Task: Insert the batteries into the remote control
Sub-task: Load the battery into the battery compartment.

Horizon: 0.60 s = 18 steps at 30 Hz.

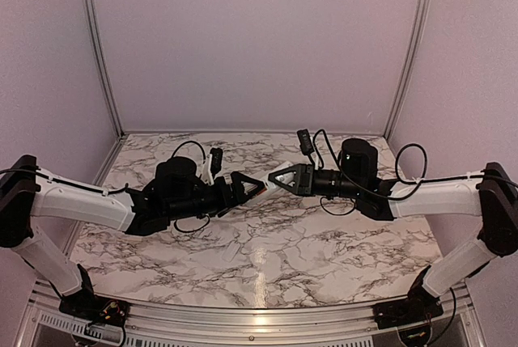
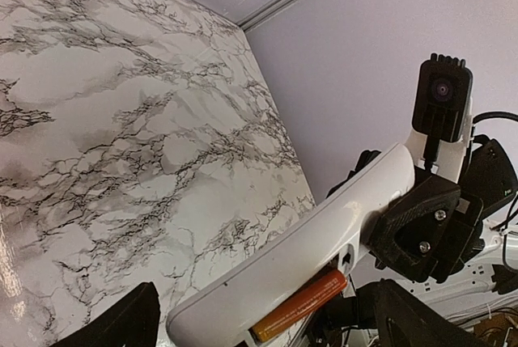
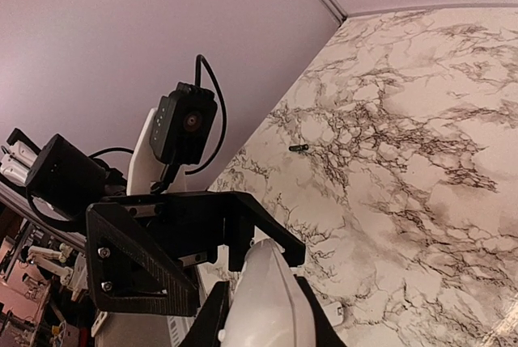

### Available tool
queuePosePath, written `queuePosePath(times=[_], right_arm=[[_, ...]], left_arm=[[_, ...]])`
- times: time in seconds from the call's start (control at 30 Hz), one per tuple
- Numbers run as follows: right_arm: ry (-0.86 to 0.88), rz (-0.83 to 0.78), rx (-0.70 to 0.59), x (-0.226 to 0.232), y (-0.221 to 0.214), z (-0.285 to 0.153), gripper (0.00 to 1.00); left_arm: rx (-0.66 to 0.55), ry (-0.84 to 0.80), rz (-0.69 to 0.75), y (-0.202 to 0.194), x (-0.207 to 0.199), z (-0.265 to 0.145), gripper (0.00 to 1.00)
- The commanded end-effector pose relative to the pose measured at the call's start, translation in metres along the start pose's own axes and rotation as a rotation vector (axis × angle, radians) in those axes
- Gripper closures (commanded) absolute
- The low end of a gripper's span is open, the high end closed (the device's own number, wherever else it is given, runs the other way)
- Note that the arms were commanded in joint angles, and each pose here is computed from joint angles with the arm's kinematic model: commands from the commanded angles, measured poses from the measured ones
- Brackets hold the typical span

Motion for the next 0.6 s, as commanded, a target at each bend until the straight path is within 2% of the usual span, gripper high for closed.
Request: queuePosePath(times=[0.0,0.33,0.47,0.57], right_arm=[[0.004,-0.009,-0.009,0.001,0.003,0.003,1.00],[-0.020,-0.014,0.012,-0.002,0.001,0.007,1.00],[-0.025,-0.018,0.018,-0.002,0.000,0.009,1.00],[-0.026,-0.019,0.021,-0.002,0.000,0.010,1.00]], left_arm=[[-0.017,-0.056,0.011,0.004,-0.015,0.005,0.05],[-0.015,-0.038,0.017,0.003,-0.016,0.011,0.11],[-0.011,-0.034,0.018,0.004,-0.016,0.015,0.18],[0.001,-0.024,0.018,0.001,-0.014,0.018,0.19]])
Point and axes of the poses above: each gripper's point midway between its finger pads, its own z axis out along the fingers, its own x axis along the line the jaws close on, y = z × x, the point moved 6 cm from there along -z, back along the fingers, and after that the axes turned 7 degrees about -z, right-handed, at the moved point
